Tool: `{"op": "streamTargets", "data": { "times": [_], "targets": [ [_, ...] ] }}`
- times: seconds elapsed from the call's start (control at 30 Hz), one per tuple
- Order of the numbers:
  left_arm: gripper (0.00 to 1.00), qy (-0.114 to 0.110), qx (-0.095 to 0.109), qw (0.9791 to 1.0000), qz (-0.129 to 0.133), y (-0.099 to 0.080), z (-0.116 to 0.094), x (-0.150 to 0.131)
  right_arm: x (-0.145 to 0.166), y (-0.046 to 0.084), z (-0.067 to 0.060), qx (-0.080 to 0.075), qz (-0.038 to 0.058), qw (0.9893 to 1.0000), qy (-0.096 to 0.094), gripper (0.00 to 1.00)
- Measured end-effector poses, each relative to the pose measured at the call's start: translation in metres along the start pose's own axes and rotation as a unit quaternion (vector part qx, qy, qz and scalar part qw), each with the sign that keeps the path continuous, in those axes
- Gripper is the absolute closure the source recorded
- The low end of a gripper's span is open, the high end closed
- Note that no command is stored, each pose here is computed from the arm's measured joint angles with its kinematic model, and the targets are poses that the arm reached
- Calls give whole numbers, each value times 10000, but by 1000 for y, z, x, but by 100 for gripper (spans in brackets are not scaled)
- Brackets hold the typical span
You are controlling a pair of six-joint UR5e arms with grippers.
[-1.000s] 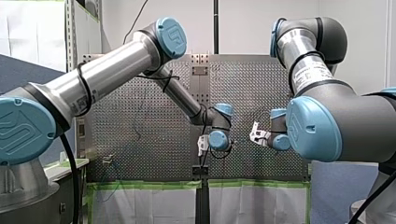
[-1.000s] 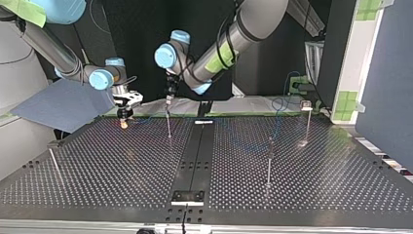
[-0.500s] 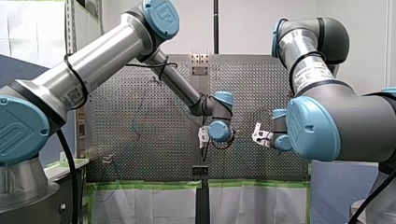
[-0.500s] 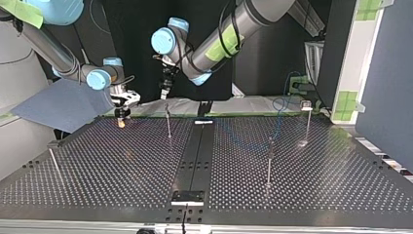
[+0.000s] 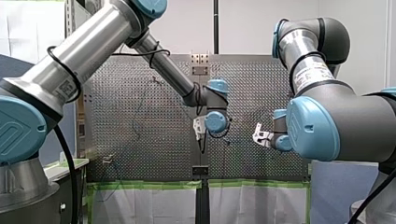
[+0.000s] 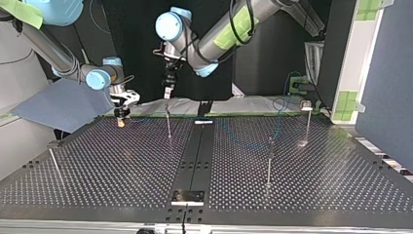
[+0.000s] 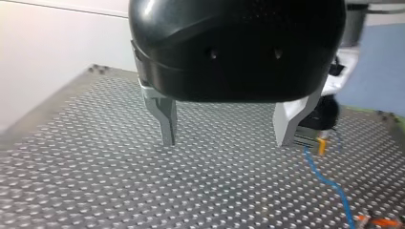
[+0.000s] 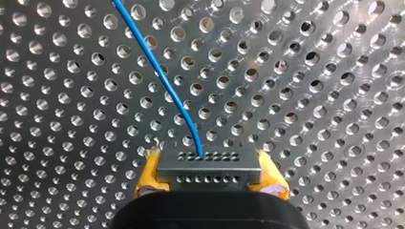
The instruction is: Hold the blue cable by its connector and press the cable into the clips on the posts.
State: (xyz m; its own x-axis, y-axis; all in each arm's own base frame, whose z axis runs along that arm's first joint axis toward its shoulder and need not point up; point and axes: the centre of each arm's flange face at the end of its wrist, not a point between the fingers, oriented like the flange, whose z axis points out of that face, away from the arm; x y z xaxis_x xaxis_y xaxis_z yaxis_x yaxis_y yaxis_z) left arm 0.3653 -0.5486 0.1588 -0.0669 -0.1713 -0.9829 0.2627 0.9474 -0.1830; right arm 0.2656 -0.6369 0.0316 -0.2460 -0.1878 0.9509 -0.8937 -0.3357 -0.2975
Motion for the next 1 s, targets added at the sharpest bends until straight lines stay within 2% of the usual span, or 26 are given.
{"op": "streamTargets", "data": {
  "times": [0.2, 0.43, 0.7, 1.0],
  "targets": [
    [0, -70, 76, 9998, -195, 5, -16, -17, -1, 1, 0, -6, 7, 10000, -11, 100],
    [0, -289, 118, 9986, -421, 16, -30, -41, -3, 1, -1, -6, 8, 10000, -25, 100],
    [0, -348, 52, 9982, -484, 30, -51, -59, -4, 1, -1, -13, 11, 10000, -40, 100],
    [0, -686, 99, 9950, -717, 39, -76, -83, -5, 2, -1, -17, 16, 10000, -46, 100]
  ]
}}
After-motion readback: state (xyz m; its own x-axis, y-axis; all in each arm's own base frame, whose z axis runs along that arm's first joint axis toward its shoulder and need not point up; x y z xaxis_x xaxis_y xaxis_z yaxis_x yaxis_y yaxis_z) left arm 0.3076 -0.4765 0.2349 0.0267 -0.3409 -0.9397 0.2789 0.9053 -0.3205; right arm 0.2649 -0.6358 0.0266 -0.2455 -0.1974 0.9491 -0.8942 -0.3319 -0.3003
